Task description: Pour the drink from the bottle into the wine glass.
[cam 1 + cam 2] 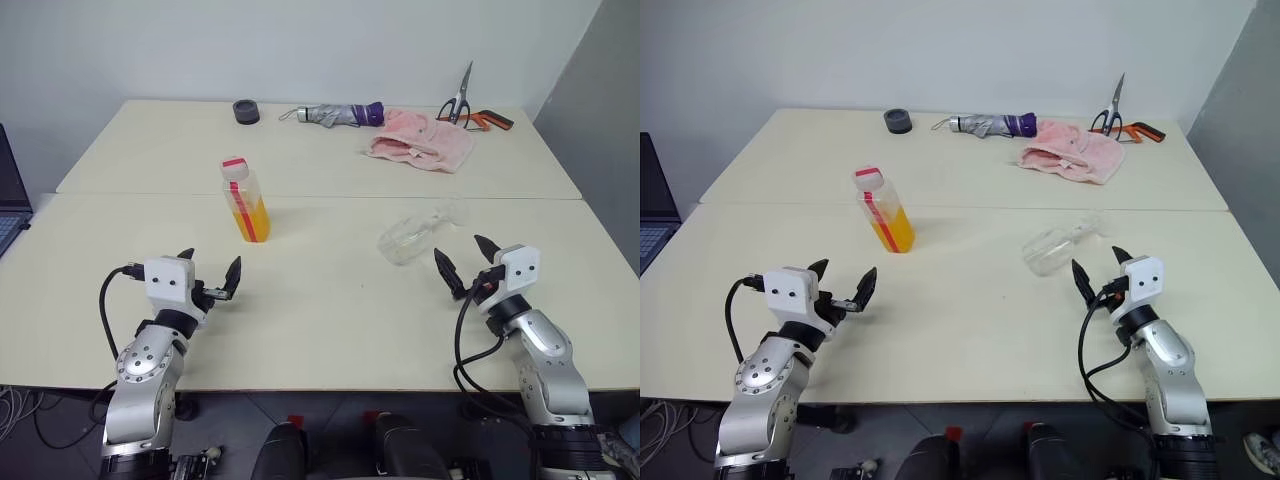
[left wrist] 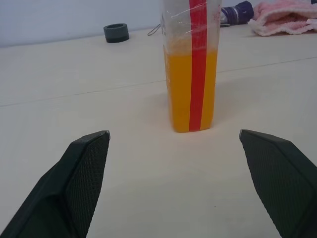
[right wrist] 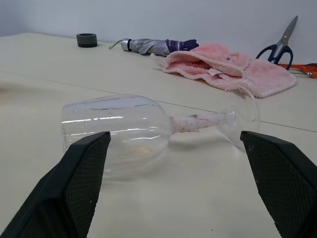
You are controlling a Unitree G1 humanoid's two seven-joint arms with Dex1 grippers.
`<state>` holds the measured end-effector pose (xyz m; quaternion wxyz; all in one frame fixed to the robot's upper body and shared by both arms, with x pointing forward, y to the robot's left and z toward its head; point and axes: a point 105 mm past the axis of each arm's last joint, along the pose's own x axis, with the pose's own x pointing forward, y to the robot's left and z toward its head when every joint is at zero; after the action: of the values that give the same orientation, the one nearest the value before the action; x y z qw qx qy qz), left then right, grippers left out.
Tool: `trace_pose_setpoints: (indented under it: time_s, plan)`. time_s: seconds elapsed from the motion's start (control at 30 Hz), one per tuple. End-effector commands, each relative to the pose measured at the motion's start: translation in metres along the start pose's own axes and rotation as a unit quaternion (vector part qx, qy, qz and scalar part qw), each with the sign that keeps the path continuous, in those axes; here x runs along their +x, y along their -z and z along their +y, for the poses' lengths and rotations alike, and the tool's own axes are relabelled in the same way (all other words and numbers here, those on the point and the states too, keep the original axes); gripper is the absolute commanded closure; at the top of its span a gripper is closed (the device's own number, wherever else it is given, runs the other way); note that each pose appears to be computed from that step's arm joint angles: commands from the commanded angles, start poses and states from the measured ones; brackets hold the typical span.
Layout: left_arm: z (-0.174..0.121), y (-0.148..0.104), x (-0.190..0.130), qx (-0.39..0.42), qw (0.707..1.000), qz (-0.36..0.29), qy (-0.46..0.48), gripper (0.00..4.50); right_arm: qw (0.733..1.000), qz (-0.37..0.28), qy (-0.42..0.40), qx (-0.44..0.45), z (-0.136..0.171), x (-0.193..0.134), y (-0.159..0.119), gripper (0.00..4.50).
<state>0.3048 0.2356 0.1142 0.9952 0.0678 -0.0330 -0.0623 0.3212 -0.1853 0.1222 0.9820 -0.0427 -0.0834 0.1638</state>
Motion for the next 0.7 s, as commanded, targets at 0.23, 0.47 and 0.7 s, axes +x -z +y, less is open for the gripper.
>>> trace_pose_setpoints:
  time_s: [0.23, 0.47, 0.7]
  plan:
    - [0.0009, -0.0158, 0.002, 0.019, 1.0, -0.02, -0.002, 0.02, 1.0, -0.016, 0.008, -0.01, -0.0037, -0.0034, -0.0069, 0.0]
    - [0.0012, -0.01, 0.0013, 0.016, 1.0, -0.004, 0.005, 0.02, 1.0, -0.002, -0.008, -0.007, 0.0007, -0.0061, -0.0022, 0.0]
    - [-0.0017, -0.0094, 0.0046, 0.003, 1.0, -0.004, 0.015, 0.02, 0.999, 0.01, -0.038, -0.011, 0.0049, -0.009, -0.0016, 0.0]
